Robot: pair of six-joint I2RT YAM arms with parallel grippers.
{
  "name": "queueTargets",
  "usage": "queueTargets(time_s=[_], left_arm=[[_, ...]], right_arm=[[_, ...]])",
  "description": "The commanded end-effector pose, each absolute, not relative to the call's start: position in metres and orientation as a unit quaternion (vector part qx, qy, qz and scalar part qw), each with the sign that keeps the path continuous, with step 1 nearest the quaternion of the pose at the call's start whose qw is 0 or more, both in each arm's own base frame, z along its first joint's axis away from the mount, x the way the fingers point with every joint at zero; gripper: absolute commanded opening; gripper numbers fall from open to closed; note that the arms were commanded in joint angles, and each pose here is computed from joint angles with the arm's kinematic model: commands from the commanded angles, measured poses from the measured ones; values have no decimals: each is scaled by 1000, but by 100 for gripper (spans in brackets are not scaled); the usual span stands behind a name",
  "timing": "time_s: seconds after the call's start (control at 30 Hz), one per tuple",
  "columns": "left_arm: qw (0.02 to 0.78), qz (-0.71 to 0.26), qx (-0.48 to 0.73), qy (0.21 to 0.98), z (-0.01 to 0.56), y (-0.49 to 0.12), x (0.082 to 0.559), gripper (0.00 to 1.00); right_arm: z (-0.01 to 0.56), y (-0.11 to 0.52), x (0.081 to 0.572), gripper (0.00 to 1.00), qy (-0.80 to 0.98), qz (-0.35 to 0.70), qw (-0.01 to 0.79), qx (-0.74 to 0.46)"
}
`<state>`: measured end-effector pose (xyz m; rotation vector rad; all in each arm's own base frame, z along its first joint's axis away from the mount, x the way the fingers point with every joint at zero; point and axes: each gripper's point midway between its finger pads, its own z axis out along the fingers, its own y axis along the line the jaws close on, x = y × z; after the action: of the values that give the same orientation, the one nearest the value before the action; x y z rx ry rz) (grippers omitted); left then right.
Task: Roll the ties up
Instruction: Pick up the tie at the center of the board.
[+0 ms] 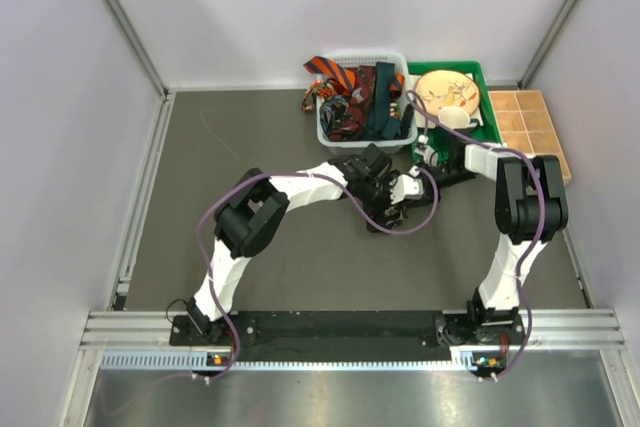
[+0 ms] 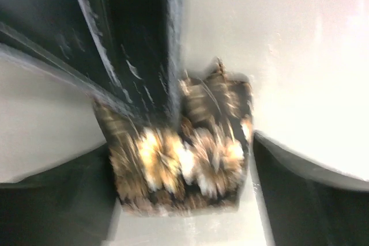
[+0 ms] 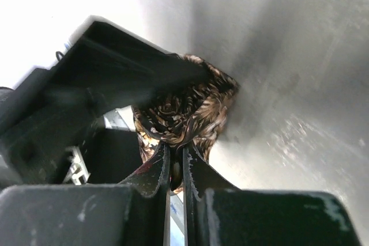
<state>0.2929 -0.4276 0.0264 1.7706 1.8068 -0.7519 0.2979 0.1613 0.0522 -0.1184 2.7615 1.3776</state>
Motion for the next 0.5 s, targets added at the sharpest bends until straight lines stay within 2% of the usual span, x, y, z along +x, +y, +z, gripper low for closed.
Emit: queueTargets(time_s=[0.0, 0.23, 0.4, 0.47], left_arm=[[157, -259, 620, 724, 7, -375, 268, 99], [227, -299, 614, 694, 102, -376, 266, 99], [212, -299, 609, 704, 123, -354, 250, 99], [205, -288, 606, 712, 127, -341, 245, 99]], right_arm=[[41, 145, 275, 0, 925, 378, 0, -23], [70, 132, 272, 0, 933, 352, 43, -61], [105, 103, 289, 0, 941, 313, 98, -86], [127, 74, 302, 0, 947, 286, 126, -76]])
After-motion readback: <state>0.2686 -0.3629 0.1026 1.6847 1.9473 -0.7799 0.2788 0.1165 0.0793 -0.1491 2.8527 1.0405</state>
